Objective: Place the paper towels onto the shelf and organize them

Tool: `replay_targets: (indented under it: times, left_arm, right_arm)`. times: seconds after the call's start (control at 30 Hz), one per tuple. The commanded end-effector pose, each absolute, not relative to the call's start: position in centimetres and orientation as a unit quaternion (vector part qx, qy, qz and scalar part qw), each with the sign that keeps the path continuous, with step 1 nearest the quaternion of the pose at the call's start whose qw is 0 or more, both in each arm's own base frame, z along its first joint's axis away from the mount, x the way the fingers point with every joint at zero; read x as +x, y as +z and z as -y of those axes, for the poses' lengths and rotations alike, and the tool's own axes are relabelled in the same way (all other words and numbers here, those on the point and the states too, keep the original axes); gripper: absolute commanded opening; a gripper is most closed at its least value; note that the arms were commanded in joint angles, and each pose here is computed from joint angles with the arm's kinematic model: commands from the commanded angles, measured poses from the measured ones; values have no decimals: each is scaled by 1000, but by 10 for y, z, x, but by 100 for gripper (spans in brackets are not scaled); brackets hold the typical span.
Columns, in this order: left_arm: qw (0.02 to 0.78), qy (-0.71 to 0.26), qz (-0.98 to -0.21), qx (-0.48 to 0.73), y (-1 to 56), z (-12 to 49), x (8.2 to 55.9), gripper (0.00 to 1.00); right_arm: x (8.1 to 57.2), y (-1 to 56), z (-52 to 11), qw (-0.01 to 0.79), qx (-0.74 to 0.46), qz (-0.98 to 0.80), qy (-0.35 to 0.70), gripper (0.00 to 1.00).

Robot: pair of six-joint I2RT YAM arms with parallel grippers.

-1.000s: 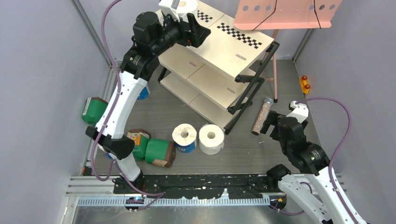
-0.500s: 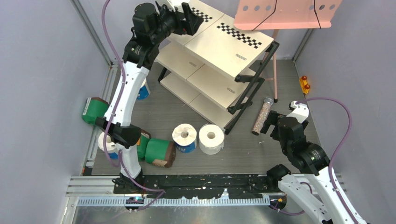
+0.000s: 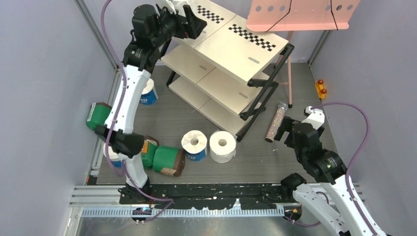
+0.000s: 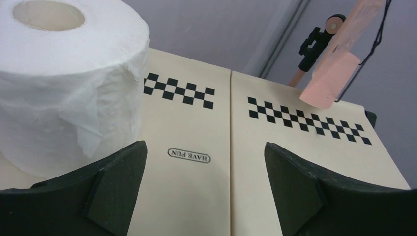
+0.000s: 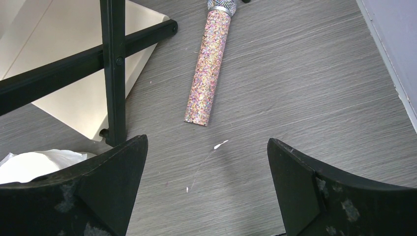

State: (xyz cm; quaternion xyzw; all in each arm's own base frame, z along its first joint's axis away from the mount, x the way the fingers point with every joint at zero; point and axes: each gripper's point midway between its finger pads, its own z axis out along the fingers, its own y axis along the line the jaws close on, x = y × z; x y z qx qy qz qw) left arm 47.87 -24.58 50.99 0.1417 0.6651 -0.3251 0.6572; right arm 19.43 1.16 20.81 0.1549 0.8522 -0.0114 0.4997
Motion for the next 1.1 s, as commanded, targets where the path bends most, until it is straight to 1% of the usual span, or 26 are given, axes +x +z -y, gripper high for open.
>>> replay_targets:
  times: [0.0,0.1,0.2,0.4,0.53,0.67,0.8,1.0,1.07]
  left_arm:
    - [693,-353,-605,171,576,231,400,93]
    - [688,-351,-612,173,576,221,369,94]
    - [667,-346,-636,177,555,215,348,96]
    - [610,-320,-700,188,489,206,314,99]
    - [570,-294,-741,201,439,203,296,100]
    - [519,-260,-784,221,385,203,282,100]
    - [464,-251,-814,243,334,213,268,100]
    - [415,-219,-836,286,282,234,260,99]
    - [399,-210,-841,298,268,243,256,97]
  right_arm:
    - [197,213,-12,510,163,-844,-7,100]
    - [197,213,-12,510,163,-845,-8,100]
    - [197,214,-11,512,164,-843,-7,100]
    - [197,216,-11,515,164,-841,-6,100]
    - [197,216,-11,516,165,-841,-5,100]
    - [197,216,-11,515,164,-841,-5,100]
    - [199,214,-12,515,164,-841,-4,100]
    - [199,212,-11,514,167,-841,-10,100]
    - [199,213,-11,515,168,-840,-9,100]
